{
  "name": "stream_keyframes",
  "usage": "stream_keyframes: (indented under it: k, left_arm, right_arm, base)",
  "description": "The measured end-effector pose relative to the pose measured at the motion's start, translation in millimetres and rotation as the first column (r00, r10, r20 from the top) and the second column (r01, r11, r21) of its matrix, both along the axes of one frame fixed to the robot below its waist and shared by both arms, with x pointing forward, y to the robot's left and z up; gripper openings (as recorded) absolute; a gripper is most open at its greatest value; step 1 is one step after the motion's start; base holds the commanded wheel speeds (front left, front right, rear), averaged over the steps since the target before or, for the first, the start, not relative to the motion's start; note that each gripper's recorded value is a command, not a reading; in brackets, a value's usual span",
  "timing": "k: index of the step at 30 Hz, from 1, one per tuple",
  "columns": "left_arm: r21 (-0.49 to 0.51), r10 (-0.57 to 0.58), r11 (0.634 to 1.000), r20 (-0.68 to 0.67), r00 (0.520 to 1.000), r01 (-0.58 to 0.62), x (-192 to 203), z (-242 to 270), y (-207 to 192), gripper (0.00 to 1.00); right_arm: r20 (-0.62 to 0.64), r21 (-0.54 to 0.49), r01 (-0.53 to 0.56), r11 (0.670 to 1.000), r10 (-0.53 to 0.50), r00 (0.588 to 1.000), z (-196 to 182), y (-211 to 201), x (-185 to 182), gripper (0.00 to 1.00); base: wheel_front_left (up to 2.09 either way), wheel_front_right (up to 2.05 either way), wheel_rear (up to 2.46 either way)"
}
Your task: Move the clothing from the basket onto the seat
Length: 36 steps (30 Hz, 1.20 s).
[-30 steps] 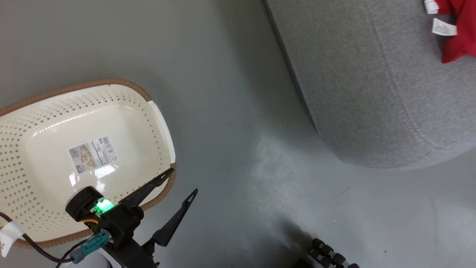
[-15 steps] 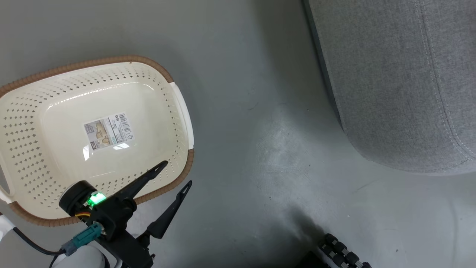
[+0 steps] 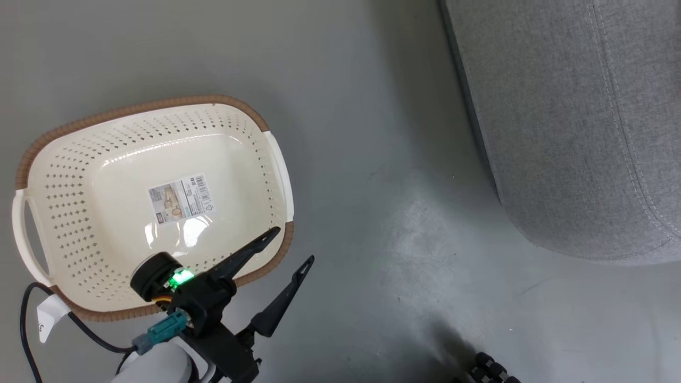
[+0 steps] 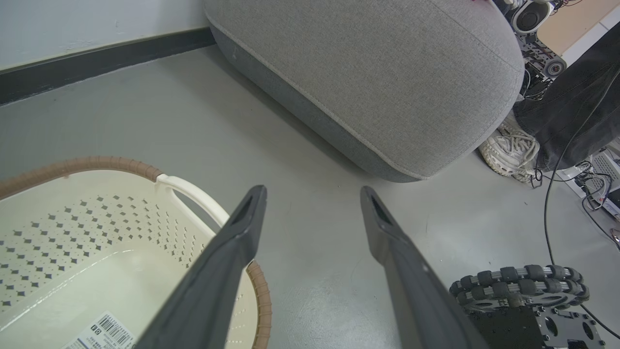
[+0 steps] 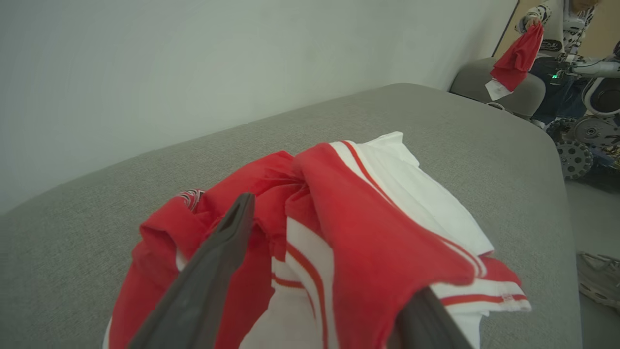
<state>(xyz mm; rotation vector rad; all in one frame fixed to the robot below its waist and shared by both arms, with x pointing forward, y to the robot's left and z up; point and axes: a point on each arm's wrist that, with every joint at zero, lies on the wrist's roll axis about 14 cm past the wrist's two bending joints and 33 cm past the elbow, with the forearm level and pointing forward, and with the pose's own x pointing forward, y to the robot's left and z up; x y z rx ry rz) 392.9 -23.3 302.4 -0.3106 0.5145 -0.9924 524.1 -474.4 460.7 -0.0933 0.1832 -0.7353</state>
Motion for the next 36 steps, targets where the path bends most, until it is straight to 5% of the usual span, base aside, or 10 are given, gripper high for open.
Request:
stream_keyframes:
  k: [19,25,36]
  left_arm:
    - [-0.005,0.120,0.993,0.083,0.989,-0.120,8.3,61.7,0.0,1.00]
    - [0.003,0.186,0.982,0.084,0.979,-0.187,1.6,75.2,9.2,1.00]
    - [0.001,0.355,0.934,0.128,0.926,-0.358,6.2,105.4,39.5,1.00]
  right_arm:
    - [0.017,0.037,-0.206,0.978,0.205,0.979,-16.6,72.1,-48.6,1.00]
    - [0.021,0.048,-0.332,0.942,0.331,0.943,-15.6,118.2,-55.1,1.00]
    - [0.182,-0.015,-0.511,0.859,0.505,0.843,42.7,188.5,-44.6,1.00]
  base:
    - [0.00,0.00,0.00]
    - [0.00,0.00,0.00]
    - [0.00,0.00,0.00]
